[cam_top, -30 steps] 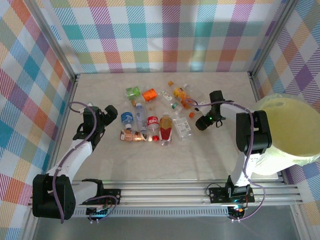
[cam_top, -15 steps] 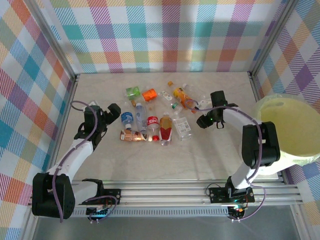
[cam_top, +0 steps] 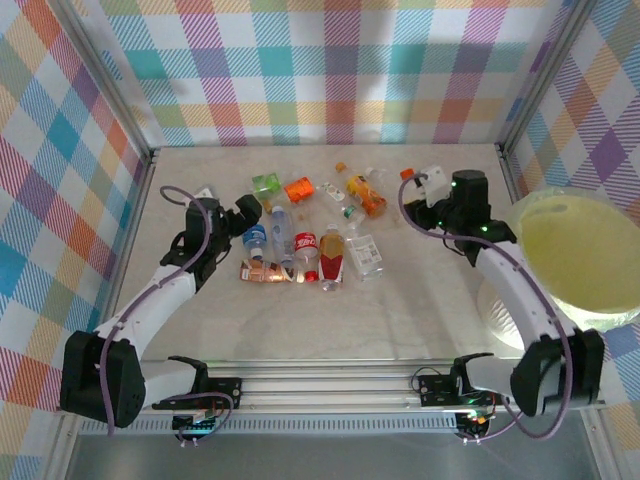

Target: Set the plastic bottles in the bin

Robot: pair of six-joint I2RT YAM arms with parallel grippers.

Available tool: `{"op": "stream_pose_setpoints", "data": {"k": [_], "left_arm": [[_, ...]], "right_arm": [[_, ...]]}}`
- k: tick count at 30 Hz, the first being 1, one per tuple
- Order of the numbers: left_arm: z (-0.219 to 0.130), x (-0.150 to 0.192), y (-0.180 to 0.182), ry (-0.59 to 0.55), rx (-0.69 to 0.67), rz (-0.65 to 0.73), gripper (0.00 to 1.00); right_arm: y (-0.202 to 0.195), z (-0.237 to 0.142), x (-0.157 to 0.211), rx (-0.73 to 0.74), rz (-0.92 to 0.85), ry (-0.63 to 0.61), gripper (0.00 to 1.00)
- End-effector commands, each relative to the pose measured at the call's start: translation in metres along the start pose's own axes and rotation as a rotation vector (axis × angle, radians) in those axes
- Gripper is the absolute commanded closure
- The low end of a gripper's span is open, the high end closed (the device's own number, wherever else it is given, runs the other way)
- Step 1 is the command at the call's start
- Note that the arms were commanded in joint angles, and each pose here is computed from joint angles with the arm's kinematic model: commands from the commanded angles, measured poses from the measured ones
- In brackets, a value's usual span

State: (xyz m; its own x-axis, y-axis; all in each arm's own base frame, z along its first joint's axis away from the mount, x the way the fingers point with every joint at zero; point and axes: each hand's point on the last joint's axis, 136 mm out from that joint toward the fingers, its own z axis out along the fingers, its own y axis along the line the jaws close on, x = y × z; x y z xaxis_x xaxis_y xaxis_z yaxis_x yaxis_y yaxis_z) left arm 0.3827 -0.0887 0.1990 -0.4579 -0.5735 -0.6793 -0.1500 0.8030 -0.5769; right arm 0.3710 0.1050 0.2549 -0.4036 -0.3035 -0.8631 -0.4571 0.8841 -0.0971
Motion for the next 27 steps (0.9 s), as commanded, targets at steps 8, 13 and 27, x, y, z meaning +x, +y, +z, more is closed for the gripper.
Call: {"op": "stream_pose_setpoints", "data": {"k": [8, 13, 27], "left_arm": [[0.019, -0.001, -0.012, 0.012, -0.018, 0.001, 0.0], [0.024, -0.001, -0.02, 0.029, -0.021, 0.008, 0.0], [0.026, -0.001, -0.025, 0.042, -0.031, 0.006, 0.0]], "right_arm": [[-0.082, -0.127, -0.072, 0.571, 0.055, -0.182, 0.64], [-0.108, -0.165, -0.081, 0.769, 0.035, -0.223, 0.63], [-0.196, -0.246, -0.016, 1.113, 0.4, -0.203, 0.65]]}}
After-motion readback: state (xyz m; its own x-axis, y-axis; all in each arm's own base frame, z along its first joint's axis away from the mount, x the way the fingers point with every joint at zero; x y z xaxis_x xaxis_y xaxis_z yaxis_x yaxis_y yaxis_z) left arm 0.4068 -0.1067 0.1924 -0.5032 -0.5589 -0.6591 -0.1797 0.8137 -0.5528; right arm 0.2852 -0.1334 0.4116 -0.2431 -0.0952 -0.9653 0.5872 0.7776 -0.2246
